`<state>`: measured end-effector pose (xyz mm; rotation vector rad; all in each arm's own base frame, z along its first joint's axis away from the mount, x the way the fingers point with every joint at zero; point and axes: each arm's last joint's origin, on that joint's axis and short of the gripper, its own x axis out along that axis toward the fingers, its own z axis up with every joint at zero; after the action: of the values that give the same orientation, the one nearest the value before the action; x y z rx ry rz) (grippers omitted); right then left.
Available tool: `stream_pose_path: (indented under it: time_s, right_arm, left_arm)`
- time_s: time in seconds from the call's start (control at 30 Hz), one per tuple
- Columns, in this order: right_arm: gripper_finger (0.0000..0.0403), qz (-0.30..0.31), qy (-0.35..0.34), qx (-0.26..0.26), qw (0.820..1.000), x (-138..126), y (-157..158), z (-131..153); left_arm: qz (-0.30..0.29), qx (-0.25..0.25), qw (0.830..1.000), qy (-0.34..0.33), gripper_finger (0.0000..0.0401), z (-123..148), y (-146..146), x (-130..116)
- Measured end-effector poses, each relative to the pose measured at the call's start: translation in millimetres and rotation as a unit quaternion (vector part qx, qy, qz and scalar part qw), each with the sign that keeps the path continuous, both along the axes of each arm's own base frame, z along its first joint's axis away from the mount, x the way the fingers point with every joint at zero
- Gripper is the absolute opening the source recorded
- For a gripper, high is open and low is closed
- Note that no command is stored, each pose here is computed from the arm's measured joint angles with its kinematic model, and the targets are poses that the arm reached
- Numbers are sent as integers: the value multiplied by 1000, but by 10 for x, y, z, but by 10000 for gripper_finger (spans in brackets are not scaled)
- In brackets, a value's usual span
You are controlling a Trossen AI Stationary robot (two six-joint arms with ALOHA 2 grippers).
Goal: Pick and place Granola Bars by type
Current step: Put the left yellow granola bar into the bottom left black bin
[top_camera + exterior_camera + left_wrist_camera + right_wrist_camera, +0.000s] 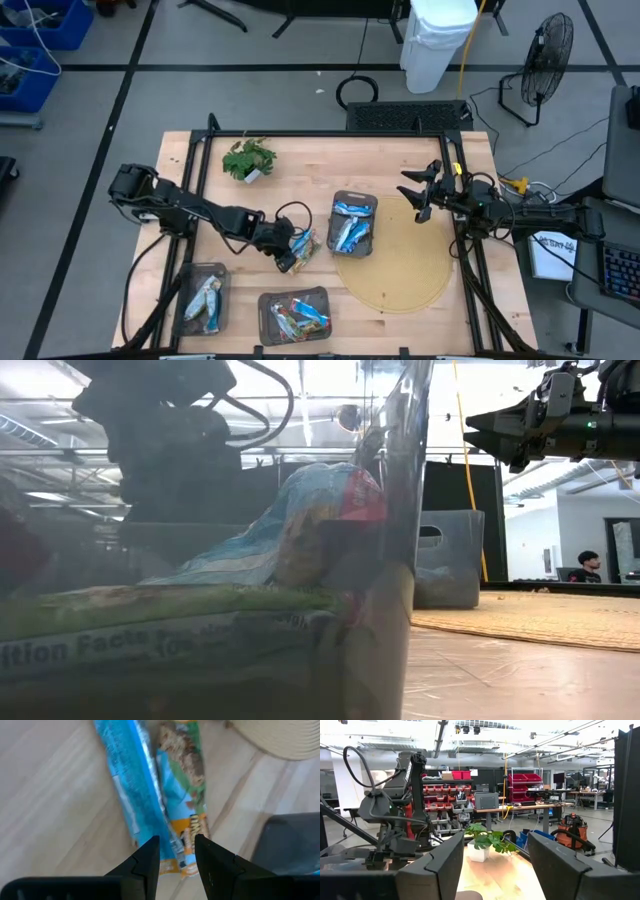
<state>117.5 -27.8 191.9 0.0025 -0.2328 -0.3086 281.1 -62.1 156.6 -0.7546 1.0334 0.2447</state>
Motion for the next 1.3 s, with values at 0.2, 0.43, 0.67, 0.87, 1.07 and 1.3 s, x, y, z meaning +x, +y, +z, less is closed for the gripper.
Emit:
stream_pose_path:
  time_s: [0.2,0.43,0.67,0.87,1.07,1.3]
  right_arm:
    - [210,0,0,0,1000,0,0,1]
    - [210,0,0,0,1000,0,0,-2]
    - [210,0,0,0,1000,0,0,0]
    - [210,0,0,0,1000,0,0,-1]
    - [210,0,0,0,1000,0,0,0]
    - [210,0,0,0,1000,0,0,-1]
  left_arm:
    - [-1,3,1000,14,127,-55,-15,-2]
    - [4,14,1000,17,127,-107,-15,22]
    - [3,21,999,34,127,-187,-13,25]
    - [3,26,998,57,127,-236,-3,2]
    - [7,45,996,77,127,-249,13,-37]
    - [0,62,994,91,127,-259,26,-66]
